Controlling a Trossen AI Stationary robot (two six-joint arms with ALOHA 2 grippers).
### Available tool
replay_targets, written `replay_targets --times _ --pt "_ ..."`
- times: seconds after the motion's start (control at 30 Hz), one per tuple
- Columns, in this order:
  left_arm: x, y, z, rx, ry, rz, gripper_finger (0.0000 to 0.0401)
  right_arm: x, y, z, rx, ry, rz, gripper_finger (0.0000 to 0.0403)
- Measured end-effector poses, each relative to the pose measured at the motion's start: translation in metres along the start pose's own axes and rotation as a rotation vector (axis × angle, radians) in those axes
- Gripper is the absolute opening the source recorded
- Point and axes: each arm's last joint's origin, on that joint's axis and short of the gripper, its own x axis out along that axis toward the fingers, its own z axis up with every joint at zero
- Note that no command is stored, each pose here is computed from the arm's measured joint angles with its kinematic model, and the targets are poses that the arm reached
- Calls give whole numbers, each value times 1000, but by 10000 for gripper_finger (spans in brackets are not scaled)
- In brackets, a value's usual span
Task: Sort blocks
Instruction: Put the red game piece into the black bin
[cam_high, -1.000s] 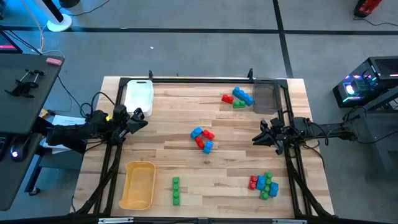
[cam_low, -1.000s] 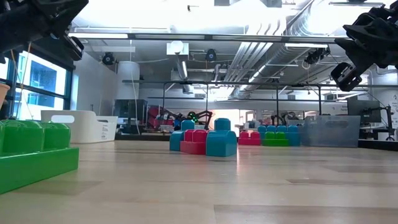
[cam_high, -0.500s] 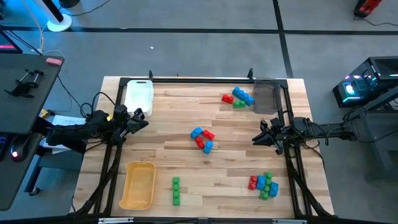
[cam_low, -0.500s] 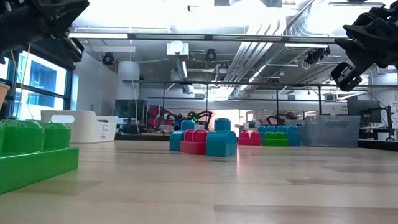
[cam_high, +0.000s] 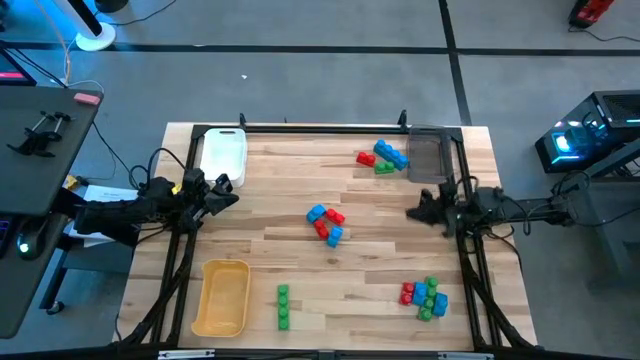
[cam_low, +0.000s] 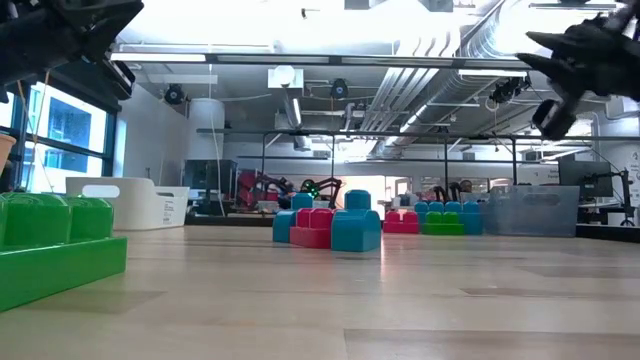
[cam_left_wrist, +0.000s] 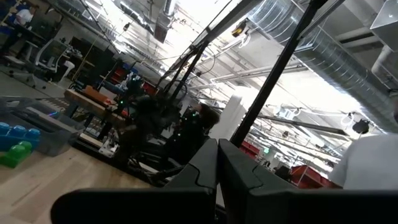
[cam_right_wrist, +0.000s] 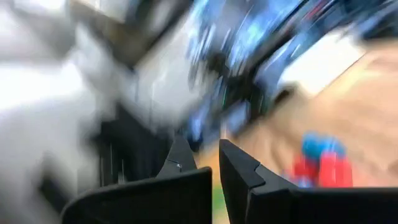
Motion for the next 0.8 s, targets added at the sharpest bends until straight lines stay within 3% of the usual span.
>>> replay_targets --times 0.1,0.2,0.3,0.37,0.6,0.8 --pt "0 0 0 0 0 0 1 -2 4 16 176 -339 -93 0" --pt "0 0 0 0 0 0 1 -5 15 29 163 -452 9 0" --pt "0 0 0 0 0 1 1 1 33 37 132 -298 152 0" --pt "0 0 0 0 2 1 1 10 45 42 136 -148 155 0" --pt "0 0 0 -1 3 2 1 75 84 45 87 295 -86 0" --pt "0 0 0 -1 3 3 1 130 103 5 176 715 -387 0"
